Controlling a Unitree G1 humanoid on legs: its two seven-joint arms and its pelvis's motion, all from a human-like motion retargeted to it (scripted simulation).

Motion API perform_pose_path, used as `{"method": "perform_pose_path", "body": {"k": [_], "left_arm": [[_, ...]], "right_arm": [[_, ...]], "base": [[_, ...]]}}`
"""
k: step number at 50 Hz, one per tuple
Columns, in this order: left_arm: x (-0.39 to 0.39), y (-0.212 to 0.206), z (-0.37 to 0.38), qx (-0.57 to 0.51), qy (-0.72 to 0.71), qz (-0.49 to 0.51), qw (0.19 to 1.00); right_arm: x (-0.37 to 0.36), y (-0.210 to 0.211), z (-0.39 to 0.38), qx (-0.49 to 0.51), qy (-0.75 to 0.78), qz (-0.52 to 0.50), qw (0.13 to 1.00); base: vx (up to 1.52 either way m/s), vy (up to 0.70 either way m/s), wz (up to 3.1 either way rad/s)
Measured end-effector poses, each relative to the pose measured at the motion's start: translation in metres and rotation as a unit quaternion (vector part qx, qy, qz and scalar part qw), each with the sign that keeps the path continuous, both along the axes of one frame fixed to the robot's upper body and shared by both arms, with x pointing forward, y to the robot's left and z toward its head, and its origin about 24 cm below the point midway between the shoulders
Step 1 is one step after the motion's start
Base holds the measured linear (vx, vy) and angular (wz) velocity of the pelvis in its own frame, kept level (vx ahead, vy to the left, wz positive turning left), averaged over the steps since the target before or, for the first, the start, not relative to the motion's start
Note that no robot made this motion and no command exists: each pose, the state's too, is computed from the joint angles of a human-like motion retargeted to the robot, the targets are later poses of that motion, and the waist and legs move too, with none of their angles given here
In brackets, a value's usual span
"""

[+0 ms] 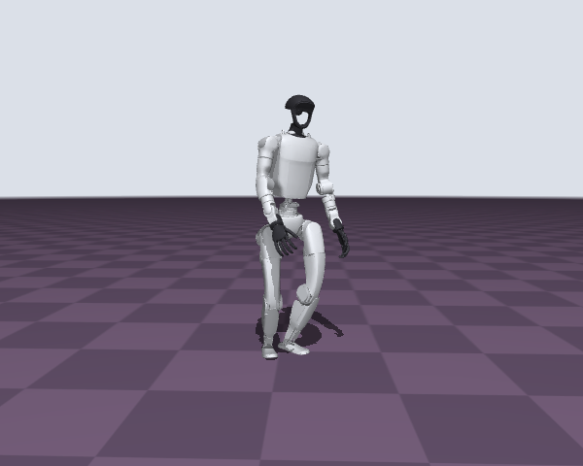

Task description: Walk

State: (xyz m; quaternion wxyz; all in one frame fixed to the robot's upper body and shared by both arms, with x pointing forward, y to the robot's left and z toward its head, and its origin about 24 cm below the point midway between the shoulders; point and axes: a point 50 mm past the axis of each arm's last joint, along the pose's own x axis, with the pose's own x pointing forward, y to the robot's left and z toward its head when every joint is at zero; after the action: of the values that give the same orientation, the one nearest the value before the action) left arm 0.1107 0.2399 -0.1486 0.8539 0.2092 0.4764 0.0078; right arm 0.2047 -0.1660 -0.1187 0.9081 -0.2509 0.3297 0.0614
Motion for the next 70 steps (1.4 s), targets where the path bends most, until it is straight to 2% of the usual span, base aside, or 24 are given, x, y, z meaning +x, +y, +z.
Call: {"method": "perform_pose_path", "body": {"k": [13, 25, 35, 41, 57, 62, 70], "left_arm": [[0.036, -0.005, 0.013, -0.011, -0.058, -0.029, 0.998], [0.080, -0.017, 0.035, -0.019, -0.138, -0.050, 0.989], [0.105, -0.016, 0.053, -0.020, -0.198, -0.024, 0.980], [0.098, -0.006, 0.047, -0.018, -0.172, 0.015, 0.985], [-0.005, 0.024, 0.000, -0.010, 0.022, 0.143, 0.989], [0.002, 0.022, 0.002, -0.021, 0.012, 0.139, 0.990], [0.059, 0.011, 0.024, -0.026, -0.081, 0.075, 0.994]], "right_arm": [[-0.040, -0.022, -0.021, -0.005, 0.072, -0.046, 0.996], [-0.051, -0.022, -0.024, 0.001, 0.078, -0.054, 0.996], [-0.046, -0.018, -0.021, -0.002, 0.063, -0.042, 0.997], [-0.035, -0.022, -0.017, -0.016, 0.063, -0.033, 0.997], [-0.025, -0.017, -0.017, -0.016, 0.077, -0.025, 0.997], [-0.028, -0.017, -0.019, -0.012, 0.087, -0.026, 0.996], [-0.039, -0.026, -0.023, -0.017, 0.110, -0.016, 0.994]], "base": [[0.00, 0.00, -0.01], [0.01, -0.05, -0.02], [0.01, -0.07, -0.02], [0.07, -0.04, -0.25], [0.15, 0.05, -0.03], [0.17, 0.11, -0.06], [0.16, 0.11, -0.01]]}}
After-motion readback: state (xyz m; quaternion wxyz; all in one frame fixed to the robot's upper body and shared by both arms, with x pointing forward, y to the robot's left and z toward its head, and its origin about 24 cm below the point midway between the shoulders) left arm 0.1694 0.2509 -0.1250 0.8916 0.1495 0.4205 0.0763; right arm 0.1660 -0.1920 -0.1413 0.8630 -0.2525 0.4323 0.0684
